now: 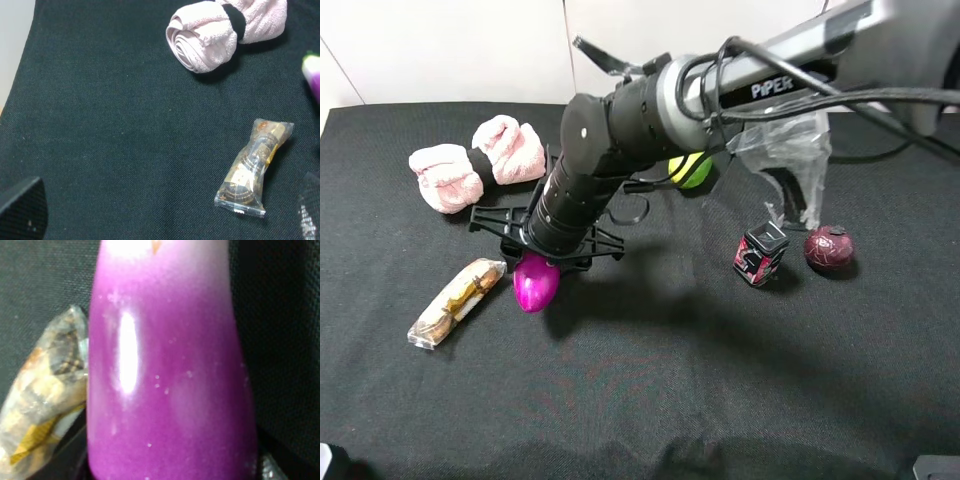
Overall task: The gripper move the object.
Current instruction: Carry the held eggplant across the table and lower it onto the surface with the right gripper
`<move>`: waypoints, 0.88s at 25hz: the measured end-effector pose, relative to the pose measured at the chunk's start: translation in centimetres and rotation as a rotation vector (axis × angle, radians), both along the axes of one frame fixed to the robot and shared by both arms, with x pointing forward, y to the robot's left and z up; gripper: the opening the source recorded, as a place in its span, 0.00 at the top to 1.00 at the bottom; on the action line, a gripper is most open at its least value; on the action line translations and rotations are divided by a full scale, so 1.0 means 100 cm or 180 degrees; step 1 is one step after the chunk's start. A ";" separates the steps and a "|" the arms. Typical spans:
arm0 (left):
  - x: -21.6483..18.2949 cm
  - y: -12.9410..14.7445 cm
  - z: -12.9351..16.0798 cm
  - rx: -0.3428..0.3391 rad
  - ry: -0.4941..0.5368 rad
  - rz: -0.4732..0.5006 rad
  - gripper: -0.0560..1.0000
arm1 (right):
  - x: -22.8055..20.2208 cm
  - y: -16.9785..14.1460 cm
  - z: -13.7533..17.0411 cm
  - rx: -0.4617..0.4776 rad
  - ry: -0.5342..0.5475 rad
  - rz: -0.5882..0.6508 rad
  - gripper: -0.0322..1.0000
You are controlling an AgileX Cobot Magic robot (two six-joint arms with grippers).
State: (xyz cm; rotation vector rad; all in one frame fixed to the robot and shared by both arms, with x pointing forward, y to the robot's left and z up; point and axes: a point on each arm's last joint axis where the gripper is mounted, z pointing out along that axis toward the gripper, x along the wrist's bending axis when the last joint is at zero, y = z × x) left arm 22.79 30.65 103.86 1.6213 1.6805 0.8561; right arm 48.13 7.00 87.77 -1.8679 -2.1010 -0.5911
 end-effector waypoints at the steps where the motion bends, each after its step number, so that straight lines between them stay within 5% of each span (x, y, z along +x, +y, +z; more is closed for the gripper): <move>1: 0.000 0.000 0.000 0.0000 0.0000 0.0000 0.00 | -0.001 0.001 -0.003 -0.0004 0.0000 0.0005 0.59; 22: 0.000 0.000 0.000 0.0000 0.0000 0.0000 0.00 | -0.017 0.008 -0.019 -0.0156 0.0184 0.0025 0.59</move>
